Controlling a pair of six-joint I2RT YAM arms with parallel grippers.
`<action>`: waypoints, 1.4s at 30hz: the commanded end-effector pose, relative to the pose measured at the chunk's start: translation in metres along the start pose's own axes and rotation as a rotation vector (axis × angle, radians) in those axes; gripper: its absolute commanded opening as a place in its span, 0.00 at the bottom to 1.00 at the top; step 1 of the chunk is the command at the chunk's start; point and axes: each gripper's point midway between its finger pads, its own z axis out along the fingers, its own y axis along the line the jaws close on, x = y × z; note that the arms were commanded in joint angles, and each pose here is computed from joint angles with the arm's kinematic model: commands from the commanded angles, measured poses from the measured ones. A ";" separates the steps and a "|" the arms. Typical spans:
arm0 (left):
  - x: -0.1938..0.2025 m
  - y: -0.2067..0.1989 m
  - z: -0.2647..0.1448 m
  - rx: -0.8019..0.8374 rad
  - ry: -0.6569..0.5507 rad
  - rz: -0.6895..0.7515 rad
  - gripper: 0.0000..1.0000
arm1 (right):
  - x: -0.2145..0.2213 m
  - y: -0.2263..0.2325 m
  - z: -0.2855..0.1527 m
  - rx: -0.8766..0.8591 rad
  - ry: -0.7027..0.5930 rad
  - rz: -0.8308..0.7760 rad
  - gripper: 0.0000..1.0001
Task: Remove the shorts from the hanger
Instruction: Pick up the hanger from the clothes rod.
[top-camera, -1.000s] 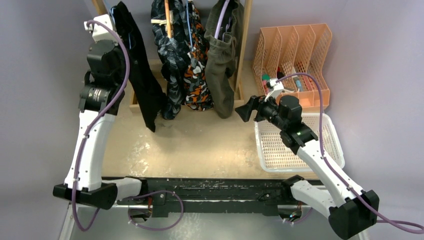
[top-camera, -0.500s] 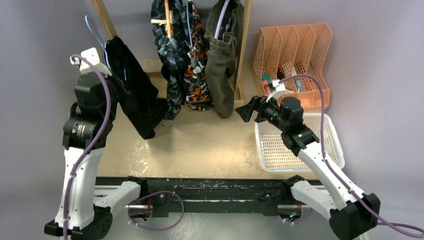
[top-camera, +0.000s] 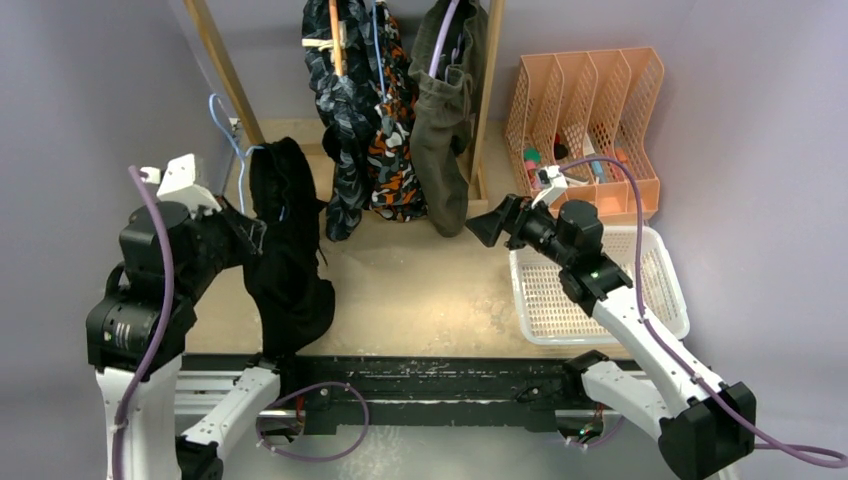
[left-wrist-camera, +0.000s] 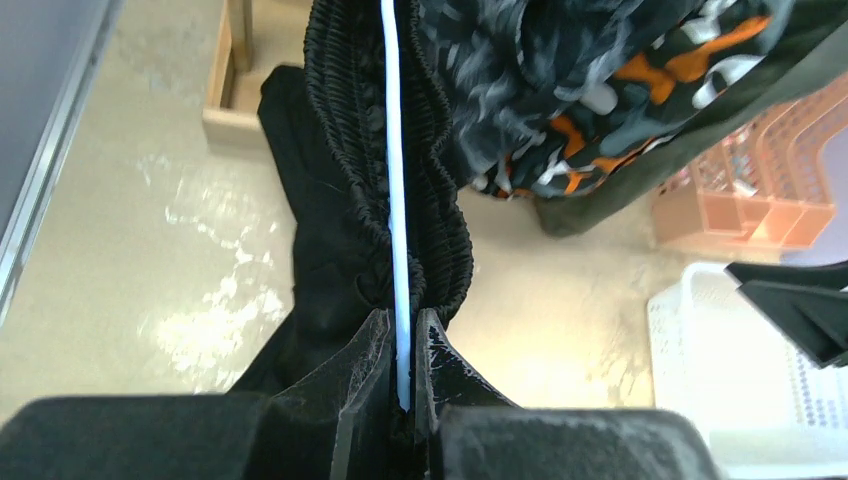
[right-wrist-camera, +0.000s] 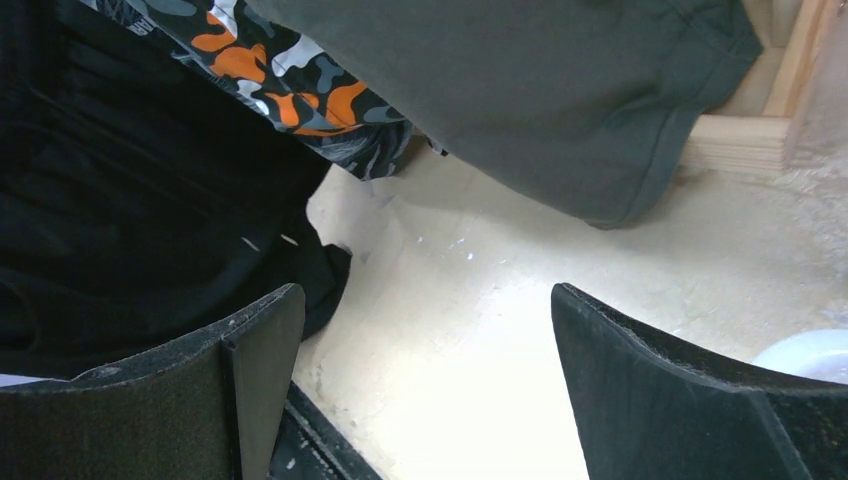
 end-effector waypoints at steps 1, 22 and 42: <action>0.023 0.008 0.006 -0.057 0.171 0.047 0.00 | -0.011 0.016 -0.004 -0.057 -0.035 0.026 0.94; 0.127 -0.034 0.020 0.265 0.409 -0.270 0.00 | 0.016 -0.020 0.011 0.080 0.038 0.111 0.94; 0.179 -0.027 -0.007 0.345 0.582 -0.242 0.00 | 0.023 -0.018 0.021 0.027 0.063 0.082 0.94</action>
